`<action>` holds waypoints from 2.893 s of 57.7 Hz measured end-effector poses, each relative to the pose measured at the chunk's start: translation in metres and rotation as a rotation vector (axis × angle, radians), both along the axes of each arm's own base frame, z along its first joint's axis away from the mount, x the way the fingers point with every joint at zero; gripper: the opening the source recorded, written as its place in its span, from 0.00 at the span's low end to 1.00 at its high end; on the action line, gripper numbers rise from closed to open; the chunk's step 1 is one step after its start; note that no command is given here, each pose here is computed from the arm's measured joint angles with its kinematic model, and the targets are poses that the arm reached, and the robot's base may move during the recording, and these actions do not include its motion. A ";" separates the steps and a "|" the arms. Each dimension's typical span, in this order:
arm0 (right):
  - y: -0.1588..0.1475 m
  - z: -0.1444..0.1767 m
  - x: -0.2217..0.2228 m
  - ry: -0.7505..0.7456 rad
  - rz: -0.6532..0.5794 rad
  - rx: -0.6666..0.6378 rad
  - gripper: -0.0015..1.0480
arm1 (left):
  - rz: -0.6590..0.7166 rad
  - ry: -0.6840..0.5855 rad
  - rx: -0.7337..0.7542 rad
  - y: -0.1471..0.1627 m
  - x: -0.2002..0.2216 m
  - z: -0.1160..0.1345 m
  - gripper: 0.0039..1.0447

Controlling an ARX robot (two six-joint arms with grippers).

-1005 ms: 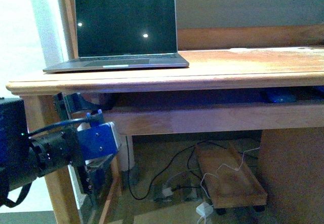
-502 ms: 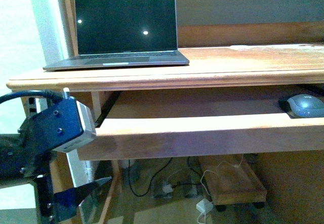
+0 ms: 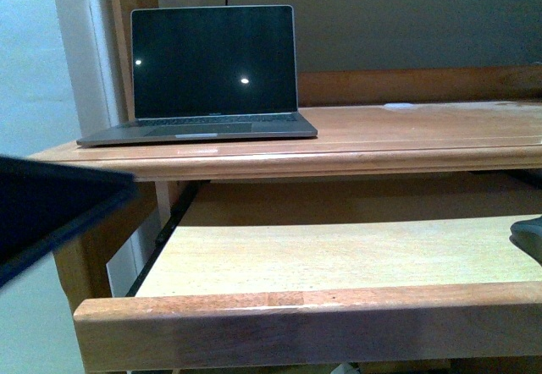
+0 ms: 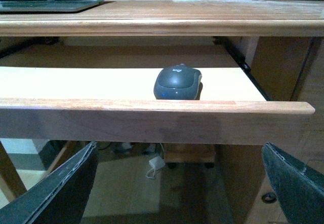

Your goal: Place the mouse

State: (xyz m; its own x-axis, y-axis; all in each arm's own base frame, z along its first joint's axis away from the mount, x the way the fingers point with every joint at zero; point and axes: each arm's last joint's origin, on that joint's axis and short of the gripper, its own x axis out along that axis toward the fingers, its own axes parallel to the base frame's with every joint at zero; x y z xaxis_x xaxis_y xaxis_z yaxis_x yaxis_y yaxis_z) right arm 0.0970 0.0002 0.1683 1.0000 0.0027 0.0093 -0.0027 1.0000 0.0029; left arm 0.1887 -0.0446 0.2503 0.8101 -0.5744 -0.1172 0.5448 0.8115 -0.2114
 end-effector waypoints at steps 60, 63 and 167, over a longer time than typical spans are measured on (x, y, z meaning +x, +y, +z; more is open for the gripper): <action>0.025 0.069 0.190 0.319 -0.064 -0.081 0.93 | 0.596 -0.169 0.162 0.044 -0.091 -0.072 0.02; 0.023 0.071 0.191 0.326 -0.069 -0.098 0.93 | 0.596 -0.170 0.162 0.044 -0.091 -0.072 0.02; 0.051 0.189 0.248 0.265 -0.098 -0.036 0.56 | 0.597 -0.174 0.161 0.044 -0.091 -0.085 0.91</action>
